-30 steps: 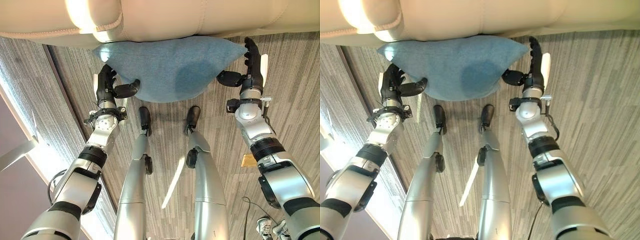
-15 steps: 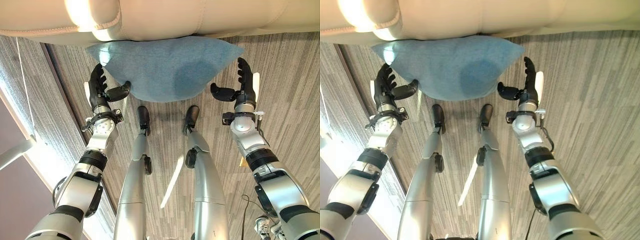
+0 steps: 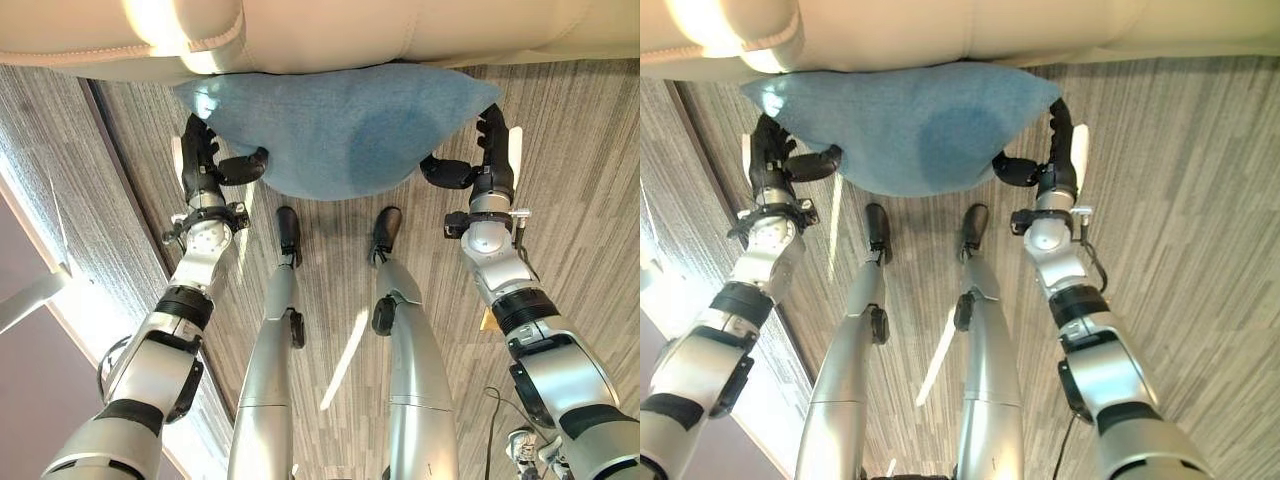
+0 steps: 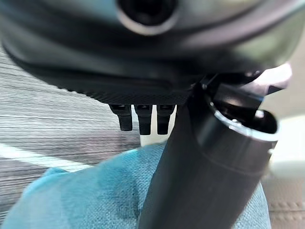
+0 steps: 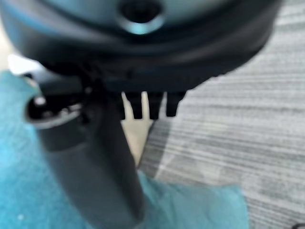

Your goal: Pick up all the scattered cushions and arrange them neatly on the sofa.

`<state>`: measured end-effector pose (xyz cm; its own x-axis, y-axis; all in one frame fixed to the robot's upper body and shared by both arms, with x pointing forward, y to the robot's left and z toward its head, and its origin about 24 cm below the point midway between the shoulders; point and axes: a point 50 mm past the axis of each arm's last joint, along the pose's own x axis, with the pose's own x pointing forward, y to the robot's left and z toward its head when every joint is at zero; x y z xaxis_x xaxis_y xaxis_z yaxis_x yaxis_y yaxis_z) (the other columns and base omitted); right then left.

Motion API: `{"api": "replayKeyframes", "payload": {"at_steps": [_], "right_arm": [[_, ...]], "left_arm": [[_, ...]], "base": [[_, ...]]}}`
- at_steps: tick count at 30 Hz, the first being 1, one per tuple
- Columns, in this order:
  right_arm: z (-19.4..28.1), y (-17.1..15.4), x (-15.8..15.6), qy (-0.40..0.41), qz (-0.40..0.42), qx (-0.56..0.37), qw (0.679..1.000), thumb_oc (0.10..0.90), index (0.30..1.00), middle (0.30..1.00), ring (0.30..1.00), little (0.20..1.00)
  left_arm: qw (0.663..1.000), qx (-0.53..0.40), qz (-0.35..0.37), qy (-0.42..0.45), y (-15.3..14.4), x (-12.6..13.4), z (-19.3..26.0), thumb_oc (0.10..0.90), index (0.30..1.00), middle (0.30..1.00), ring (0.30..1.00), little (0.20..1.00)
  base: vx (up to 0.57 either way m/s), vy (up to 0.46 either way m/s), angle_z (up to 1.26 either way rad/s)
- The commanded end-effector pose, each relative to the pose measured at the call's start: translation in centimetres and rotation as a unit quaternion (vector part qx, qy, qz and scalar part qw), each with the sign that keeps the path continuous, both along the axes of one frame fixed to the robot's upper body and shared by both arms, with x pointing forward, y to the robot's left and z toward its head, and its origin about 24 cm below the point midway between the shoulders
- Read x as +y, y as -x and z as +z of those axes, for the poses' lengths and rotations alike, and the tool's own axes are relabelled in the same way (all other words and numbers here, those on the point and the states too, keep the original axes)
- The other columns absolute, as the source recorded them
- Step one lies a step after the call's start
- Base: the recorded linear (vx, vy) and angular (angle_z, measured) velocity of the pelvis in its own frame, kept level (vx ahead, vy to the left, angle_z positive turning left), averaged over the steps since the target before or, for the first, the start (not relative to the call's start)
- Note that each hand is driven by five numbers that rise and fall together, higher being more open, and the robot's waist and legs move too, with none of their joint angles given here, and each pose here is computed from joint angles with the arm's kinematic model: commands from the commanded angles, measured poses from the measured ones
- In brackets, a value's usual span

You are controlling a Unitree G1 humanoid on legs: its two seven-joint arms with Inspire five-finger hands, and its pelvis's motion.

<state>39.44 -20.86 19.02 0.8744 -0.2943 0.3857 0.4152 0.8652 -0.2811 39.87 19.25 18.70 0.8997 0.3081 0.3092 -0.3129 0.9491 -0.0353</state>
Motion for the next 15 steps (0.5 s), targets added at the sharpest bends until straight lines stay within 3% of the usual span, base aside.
{"api": "replayKeyframes", "payload": {"at_steps": [1, 8, 15], "right_arm": [[0.0, 0.5, 1.7, 0.022, 0.043, -0.027, 0.998, 0.800, 0.900, 0.900, 0.900, 0.900], [1.1, -0.2, 4.1, 0.033, 0.085, -0.030, 0.995, 0.800, 0.900, 0.900, 0.900, 0.900], [2.9, -0.4, 9.2, 0.044, 0.163, -0.048, 0.984, 0.800, 0.900, 0.900, 0.900, 0.900]], "left_arm": [[0.998, -0.065, -0.021, 0.002, 0.6, -0.3, 2.0, 0.800, 0.900, 0.900, 0.900, 0.900], [0.992, -0.085, -0.098, 0.011, 0.6, -4.6, 2.7, 0.800, 0.900, 0.900, 0.900, 0.900], [0.970, -0.118, -0.200, 0.068, 1.6, -11.0, 4.1, 0.800, 0.900, 0.900, 0.900, 0.900]], "base": [[0.00, 0.000, 0.00], [0.00, 0.000, 0.00], [0.00, -0.002, 0.01]]}}
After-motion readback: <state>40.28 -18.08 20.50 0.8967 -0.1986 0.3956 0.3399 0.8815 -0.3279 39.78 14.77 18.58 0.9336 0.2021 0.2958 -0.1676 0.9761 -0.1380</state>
